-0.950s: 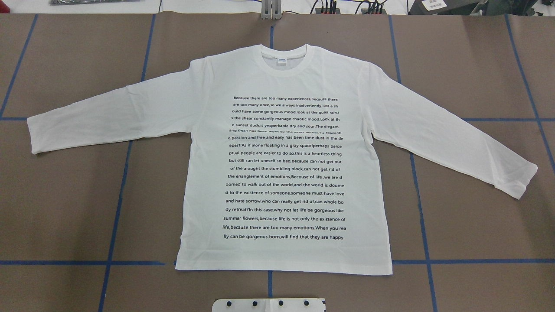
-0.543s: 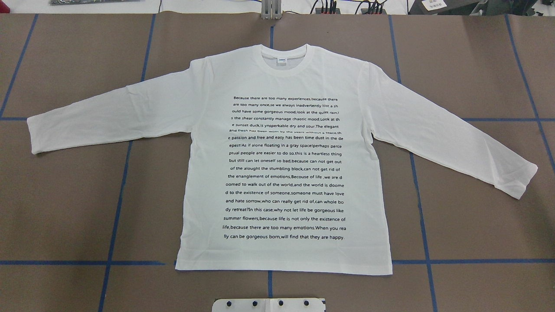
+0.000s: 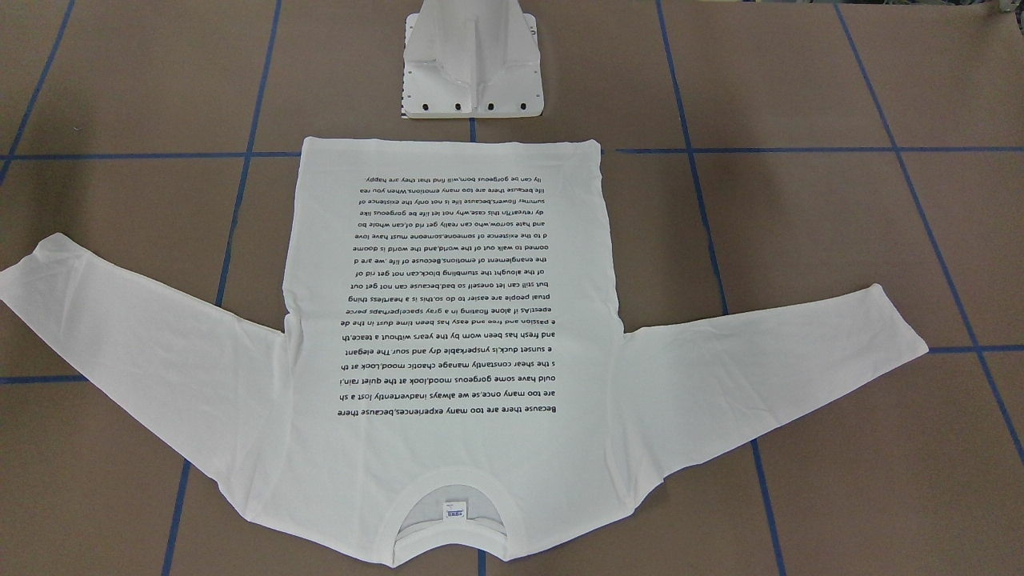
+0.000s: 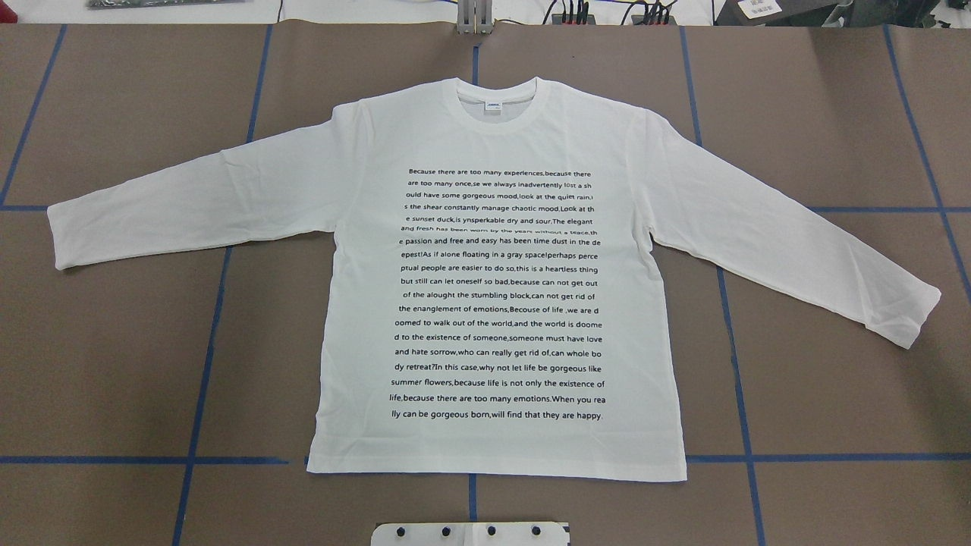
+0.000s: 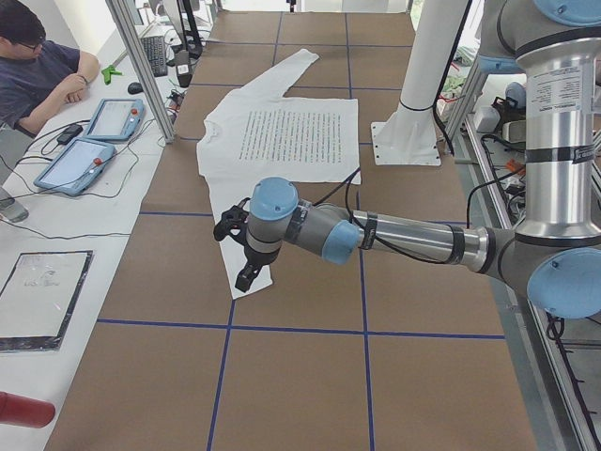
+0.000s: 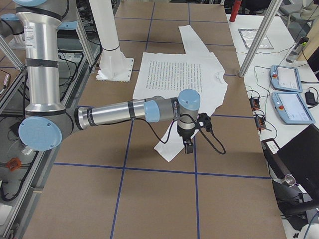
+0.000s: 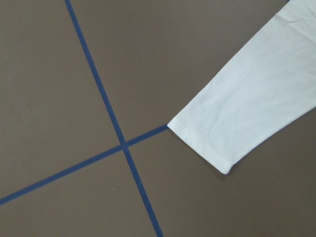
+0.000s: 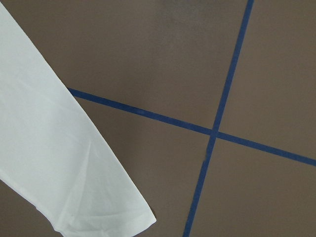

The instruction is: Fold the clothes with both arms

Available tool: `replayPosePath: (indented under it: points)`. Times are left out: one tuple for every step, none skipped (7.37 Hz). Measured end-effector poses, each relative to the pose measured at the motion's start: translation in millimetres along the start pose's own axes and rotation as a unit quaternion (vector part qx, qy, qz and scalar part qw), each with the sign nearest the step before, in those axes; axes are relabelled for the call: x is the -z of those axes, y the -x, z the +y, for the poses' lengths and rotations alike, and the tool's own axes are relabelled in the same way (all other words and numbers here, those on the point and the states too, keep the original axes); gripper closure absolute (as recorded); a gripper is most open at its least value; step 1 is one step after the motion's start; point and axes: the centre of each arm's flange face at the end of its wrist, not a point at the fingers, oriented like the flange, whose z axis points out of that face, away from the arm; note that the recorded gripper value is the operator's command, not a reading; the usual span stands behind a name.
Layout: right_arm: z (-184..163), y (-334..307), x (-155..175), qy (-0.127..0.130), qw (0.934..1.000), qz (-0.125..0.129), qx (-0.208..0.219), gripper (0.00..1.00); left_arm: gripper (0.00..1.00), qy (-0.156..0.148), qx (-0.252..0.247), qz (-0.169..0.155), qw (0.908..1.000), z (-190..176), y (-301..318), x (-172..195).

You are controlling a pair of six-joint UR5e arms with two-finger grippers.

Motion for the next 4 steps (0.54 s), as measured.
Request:
replayPosePath:
  points:
    - [-2.0,9.3,-9.8,-0.006,0.9998,-0.016,-0.008,0.01,0.0,-0.003,-0.003,0.001,1.0,-3.2,2.9,-2.6]
    - [-2.2,32.0,-30.9,-0.006,0.9988,-0.029,-0.041,0.01,0.0,-0.004,-0.004,0.001,1.0,-3.9,4.2,-4.0]
    - [5.9,60.1,-56.3,-0.018,0.9966,-0.034,-0.073,0.01,0.0,-0.005,-0.005,0.001,1.0,-4.4,3.9,-3.9]
    - [25.2,82.0,-81.0,-0.042,0.9934,-0.036,-0.101,0.01,0.0,-0.006,-0.006,0.002,1.0,-4.9,3.1,-3.0]
